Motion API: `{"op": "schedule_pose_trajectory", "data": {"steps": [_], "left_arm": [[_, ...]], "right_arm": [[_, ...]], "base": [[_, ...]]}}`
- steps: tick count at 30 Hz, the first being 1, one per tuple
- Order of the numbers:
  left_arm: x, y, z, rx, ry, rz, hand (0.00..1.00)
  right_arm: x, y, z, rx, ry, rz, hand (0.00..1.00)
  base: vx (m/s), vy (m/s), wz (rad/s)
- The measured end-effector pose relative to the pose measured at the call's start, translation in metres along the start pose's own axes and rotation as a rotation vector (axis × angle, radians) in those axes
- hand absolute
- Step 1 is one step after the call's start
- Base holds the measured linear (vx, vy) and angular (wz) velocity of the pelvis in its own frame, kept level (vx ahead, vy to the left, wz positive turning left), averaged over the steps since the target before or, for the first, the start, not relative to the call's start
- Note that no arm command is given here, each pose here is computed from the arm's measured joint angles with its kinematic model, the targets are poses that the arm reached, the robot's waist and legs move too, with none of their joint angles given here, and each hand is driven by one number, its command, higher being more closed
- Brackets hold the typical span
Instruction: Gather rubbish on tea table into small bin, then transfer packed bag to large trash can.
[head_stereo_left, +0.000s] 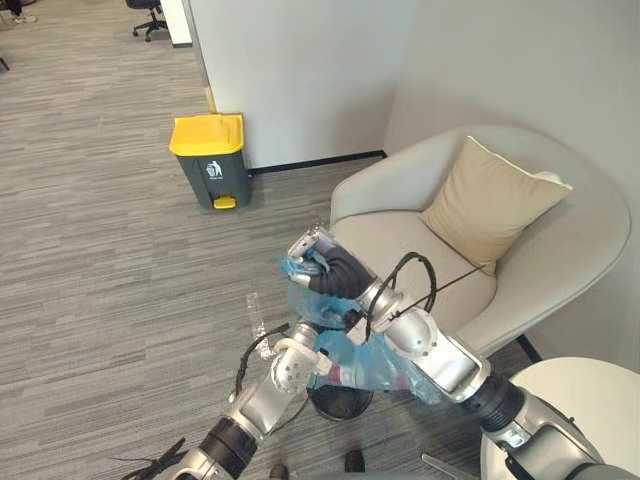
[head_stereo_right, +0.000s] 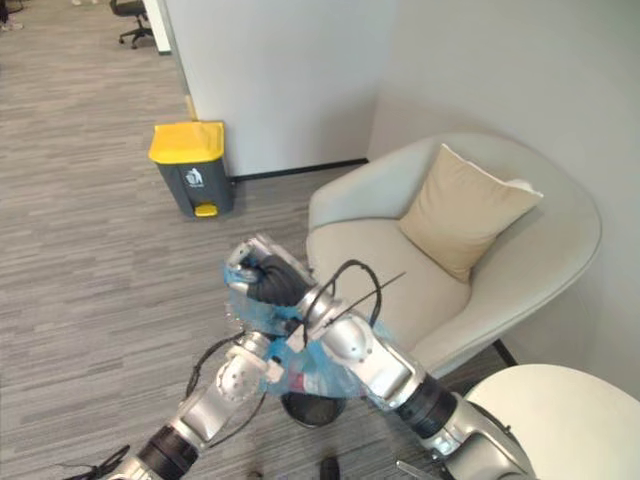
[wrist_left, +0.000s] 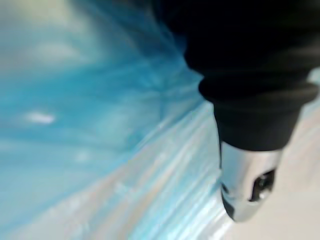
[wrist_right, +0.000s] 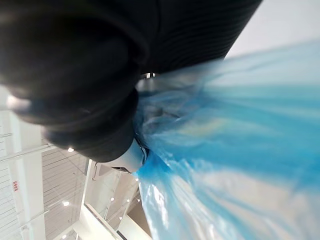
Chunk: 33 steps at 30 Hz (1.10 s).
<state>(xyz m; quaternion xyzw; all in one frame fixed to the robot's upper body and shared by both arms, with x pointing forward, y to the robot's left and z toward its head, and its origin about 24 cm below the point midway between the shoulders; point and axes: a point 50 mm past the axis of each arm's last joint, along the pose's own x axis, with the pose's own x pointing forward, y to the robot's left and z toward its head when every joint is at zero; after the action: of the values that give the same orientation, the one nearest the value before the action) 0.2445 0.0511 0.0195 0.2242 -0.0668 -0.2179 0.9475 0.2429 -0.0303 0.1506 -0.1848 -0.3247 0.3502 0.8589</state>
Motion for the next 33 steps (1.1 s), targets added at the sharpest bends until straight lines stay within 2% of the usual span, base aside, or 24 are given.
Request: {"op": "schedule_pose_trajectory", "data": {"steps": [4,17,28,29,33], "left_arm": [[-0.001,-0.006,-0.005,-0.067,0.032,-0.032,1.0],[-0.003,-0.011,-0.018,-0.112,0.104,-0.049,1.0],[-0.002,0.003,-0.019,-0.154,0.121,0.032,1.0],[-0.003,0.006,-0.017,-0.164,0.112,0.051,1.0],[-0.004,0.012,-0.016,-0.181,0.106,0.095,1.0]], "right_arm": [[0.0,0.002,-0.002,0.007,0.016,0.015,1.0],[-0.004,0.021,-0.013,0.072,0.073,0.013,1.0],[-0.028,0.027,-0.046,-0.01,0.232,0.01,1.0],[-0.03,0.028,-0.047,-0.029,0.239,0.014,0.0],[-0.038,0.029,-0.055,-0.08,0.281,0.016,0.0]], "base": [[0.0,0.0,0.0],[0.0,0.0,0.0],[0.0,0.0,0.0],[0.0,0.0,0.0],[0.0,0.0,0.0]]}}
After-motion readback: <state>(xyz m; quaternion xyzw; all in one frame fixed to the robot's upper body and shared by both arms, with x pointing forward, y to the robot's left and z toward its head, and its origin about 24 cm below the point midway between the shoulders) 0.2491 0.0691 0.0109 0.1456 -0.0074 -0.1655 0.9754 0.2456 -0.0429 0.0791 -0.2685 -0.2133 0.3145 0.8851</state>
